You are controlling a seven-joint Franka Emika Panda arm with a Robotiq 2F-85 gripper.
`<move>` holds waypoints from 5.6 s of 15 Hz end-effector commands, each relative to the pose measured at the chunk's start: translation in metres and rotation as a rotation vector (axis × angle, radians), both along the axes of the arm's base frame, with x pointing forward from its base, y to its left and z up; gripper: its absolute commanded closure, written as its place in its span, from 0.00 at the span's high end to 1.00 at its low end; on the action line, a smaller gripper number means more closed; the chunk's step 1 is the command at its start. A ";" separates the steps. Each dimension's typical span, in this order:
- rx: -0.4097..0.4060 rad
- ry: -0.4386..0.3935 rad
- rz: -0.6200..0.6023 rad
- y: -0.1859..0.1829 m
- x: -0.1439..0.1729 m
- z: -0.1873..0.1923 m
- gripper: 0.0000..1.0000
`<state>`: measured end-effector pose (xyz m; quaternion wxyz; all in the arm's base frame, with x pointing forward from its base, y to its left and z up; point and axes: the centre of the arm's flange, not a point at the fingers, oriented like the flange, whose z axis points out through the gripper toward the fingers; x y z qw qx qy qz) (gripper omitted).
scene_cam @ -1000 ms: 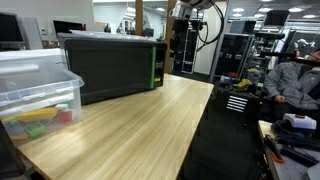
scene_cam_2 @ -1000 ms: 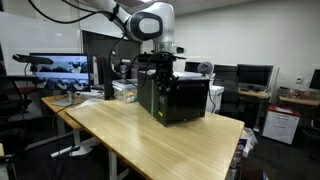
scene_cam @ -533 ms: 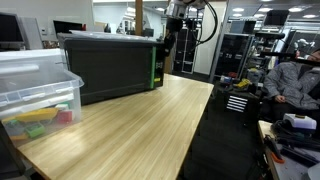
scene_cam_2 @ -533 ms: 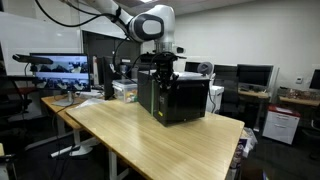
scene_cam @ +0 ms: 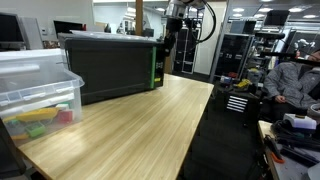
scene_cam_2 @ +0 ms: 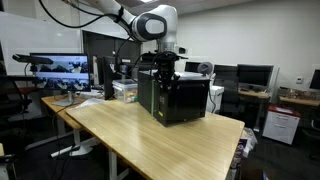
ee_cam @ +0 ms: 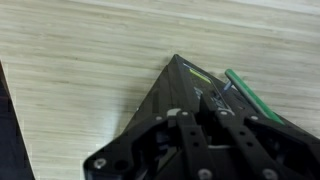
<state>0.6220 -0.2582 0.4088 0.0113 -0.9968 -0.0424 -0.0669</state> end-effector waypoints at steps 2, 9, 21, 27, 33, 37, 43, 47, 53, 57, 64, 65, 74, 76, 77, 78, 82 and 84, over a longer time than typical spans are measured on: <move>-0.018 0.018 -0.082 -0.037 0.000 0.002 0.08; -0.042 0.032 -0.230 -0.104 -0.027 0.006 0.08; 0.013 -0.003 -0.052 0.016 -0.031 0.020 0.08; 0.026 0.002 0.006 0.055 -0.059 0.028 0.08; -0.021 -0.017 0.014 0.049 -0.048 0.010 0.08; -0.077 -0.040 0.018 0.030 -0.044 0.006 0.08; -0.123 -0.068 0.074 0.024 -0.028 0.008 0.08; -0.141 -0.086 0.089 0.018 -0.011 0.015 0.08; -0.131 -0.094 0.118 0.027 0.004 0.015 0.08; -0.136 -0.074 0.099 0.015 0.004 0.012 0.08; -0.165 -0.045 0.020 -0.025 -0.013 0.017 0.08; -0.170 -0.042 -0.001 -0.037 -0.016 0.017 0.08; -0.100 -0.031 0.076 0.015 -0.018 -0.001 0.08; -0.079 -0.023 0.113 0.045 -0.024 0.001 0.08; -0.087 -0.015 0.106 0.045 -0.033 0.005 0.08; -0.071 -0.013 0.098 0.052 -0.042 0.007 0.08; -0.043 -0.001 0.095 0.076 -0.075 0.019 0.08; -0.031 -0.002 0.103 0.082 -0.082 0.023 0.08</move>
